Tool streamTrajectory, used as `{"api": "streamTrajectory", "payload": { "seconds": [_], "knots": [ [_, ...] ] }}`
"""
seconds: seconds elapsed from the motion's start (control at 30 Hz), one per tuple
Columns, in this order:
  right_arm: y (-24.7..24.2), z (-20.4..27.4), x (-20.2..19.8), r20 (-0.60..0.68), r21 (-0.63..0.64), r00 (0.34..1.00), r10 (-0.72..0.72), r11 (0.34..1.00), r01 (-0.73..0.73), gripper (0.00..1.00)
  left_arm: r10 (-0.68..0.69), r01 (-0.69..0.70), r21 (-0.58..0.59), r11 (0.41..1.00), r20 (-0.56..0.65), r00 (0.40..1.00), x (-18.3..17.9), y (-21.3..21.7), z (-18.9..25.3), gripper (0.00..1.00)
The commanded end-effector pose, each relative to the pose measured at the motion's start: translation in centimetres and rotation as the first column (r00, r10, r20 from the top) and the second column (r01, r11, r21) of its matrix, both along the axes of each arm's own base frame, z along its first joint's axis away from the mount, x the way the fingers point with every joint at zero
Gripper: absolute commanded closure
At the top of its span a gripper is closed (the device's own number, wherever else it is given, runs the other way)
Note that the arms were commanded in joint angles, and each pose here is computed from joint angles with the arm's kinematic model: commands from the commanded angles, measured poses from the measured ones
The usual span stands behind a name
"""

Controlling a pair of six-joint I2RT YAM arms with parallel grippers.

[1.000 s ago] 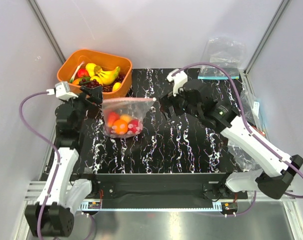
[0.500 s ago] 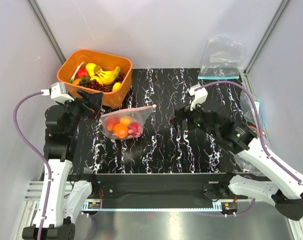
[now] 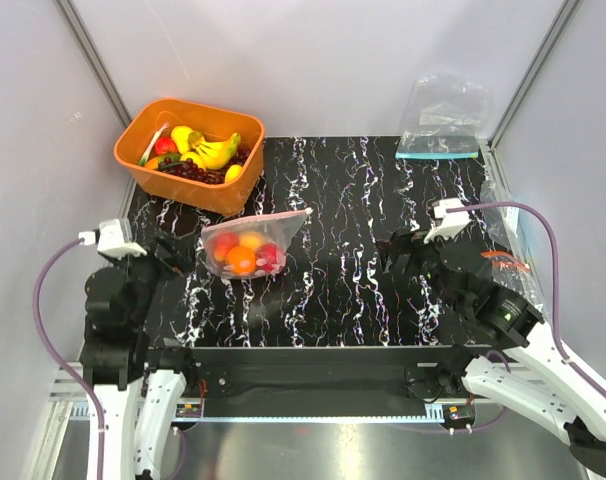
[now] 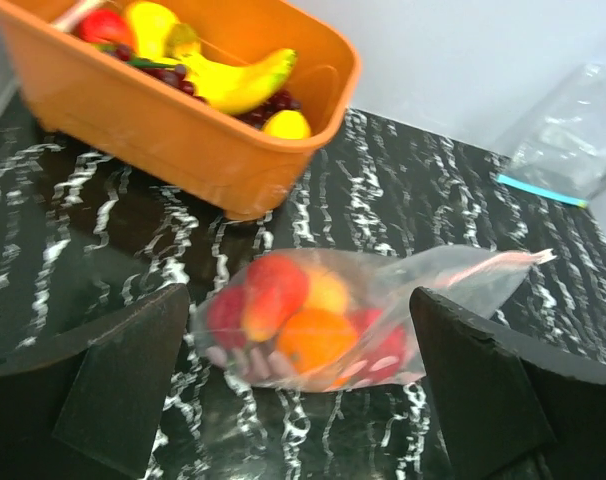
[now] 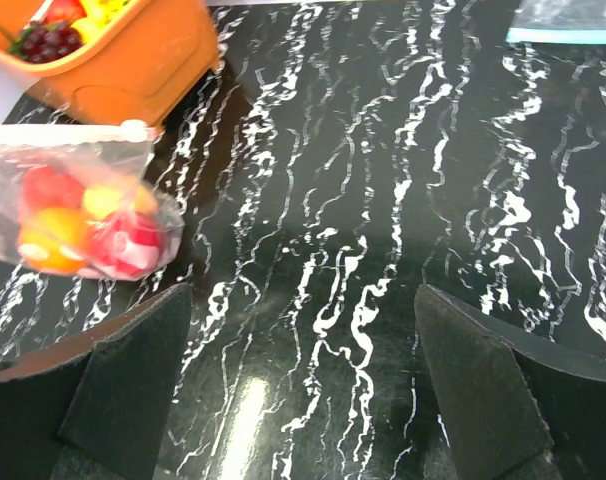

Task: Place the food in the zip-top bag and seal the zipper
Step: Reset both arms

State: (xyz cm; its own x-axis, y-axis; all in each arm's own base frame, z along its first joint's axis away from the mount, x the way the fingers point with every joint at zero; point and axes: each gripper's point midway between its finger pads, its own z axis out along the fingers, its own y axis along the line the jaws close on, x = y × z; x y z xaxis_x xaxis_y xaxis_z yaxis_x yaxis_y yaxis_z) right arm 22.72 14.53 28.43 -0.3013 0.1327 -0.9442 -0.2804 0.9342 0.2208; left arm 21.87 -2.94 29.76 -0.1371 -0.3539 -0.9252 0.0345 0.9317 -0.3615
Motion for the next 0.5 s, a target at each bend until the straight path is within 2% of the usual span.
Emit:
{"api": "streamTrajectory", "payload": {
  "seconds": [0.0,0.17,0.47],
  "knots": [
    [-1.1,0.8,0.7,0.044,0.069,0.995,-0.094,0.993,0.091,0.01,0.119,-0.123,0.054,0.991,0.068,0.991,-1.2,2.4,0.9,0.01],
    [-1.5,0.7,0.5,0.046,0.079,0.994,-0.103,0.992,0.100,0.00,0.156,-0.159,0.042,0.986,0.075,0.985,-1.7,3.0,1.2,0.01],
    [-1.7,1.0,0.3,0.049,0.093,0.993,-0.104,0.991,0.099,0.00,0.075,-0.081,0.054,0.995,0.102,0.992,-1.9,1.7,1.3,0.01]
  ]
}}
